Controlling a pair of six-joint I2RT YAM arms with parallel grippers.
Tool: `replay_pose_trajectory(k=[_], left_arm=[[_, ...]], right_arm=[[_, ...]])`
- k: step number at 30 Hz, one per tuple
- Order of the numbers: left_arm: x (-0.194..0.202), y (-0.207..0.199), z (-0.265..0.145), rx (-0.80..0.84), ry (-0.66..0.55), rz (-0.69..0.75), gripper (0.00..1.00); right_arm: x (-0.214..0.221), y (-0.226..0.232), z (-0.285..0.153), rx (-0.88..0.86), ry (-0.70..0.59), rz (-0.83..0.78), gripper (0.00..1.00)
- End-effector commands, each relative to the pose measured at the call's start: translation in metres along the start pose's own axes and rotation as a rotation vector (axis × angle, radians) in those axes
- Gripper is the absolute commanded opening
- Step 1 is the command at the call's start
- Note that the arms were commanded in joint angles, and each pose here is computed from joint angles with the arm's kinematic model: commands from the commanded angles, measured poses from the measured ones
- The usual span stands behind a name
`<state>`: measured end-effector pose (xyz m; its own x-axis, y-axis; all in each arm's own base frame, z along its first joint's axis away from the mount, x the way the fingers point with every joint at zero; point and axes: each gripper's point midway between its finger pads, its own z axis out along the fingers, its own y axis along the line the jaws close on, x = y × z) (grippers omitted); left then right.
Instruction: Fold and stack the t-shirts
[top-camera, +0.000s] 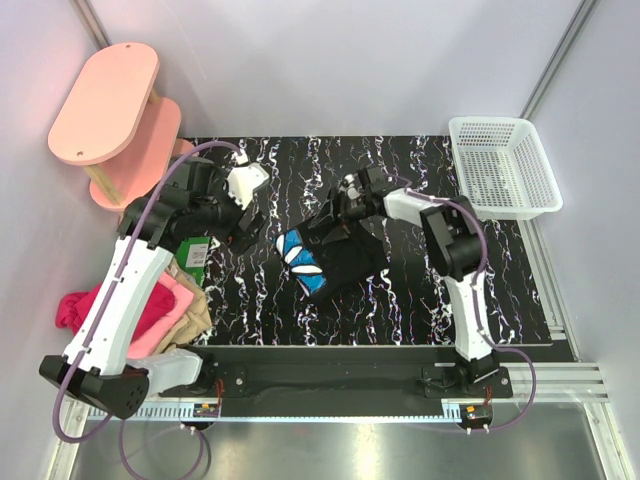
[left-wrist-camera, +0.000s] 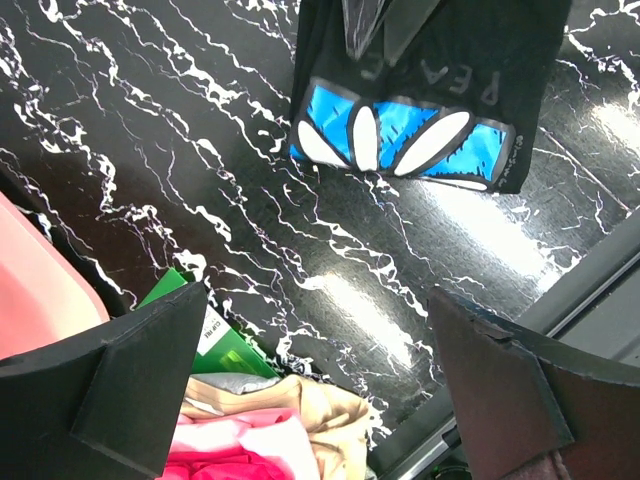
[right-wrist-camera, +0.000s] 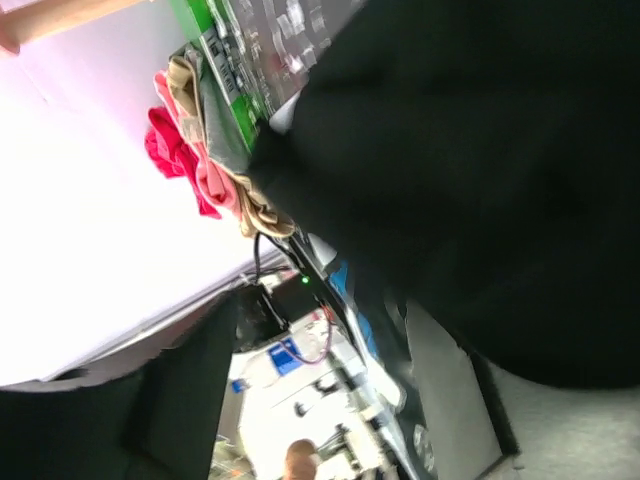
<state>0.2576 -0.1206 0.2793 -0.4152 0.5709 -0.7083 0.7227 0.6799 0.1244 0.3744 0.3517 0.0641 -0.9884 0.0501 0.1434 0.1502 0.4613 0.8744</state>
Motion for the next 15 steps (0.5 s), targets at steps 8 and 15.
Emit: replay_pose_trajectory(k=[8,15], left_arm=[[0.025,-0.017,0.05,0.153,0.123,-0.13,0.99],[0.054,-0.023,0.111,0.247,0.332,-0.313,0.99]], right_arm=[[-0.001,0.006,-0.108,0.1,-0.249,-0.13,0.69],[0.052,0.014,-0.069,0.124,-0.147,-0.189,0.68]])
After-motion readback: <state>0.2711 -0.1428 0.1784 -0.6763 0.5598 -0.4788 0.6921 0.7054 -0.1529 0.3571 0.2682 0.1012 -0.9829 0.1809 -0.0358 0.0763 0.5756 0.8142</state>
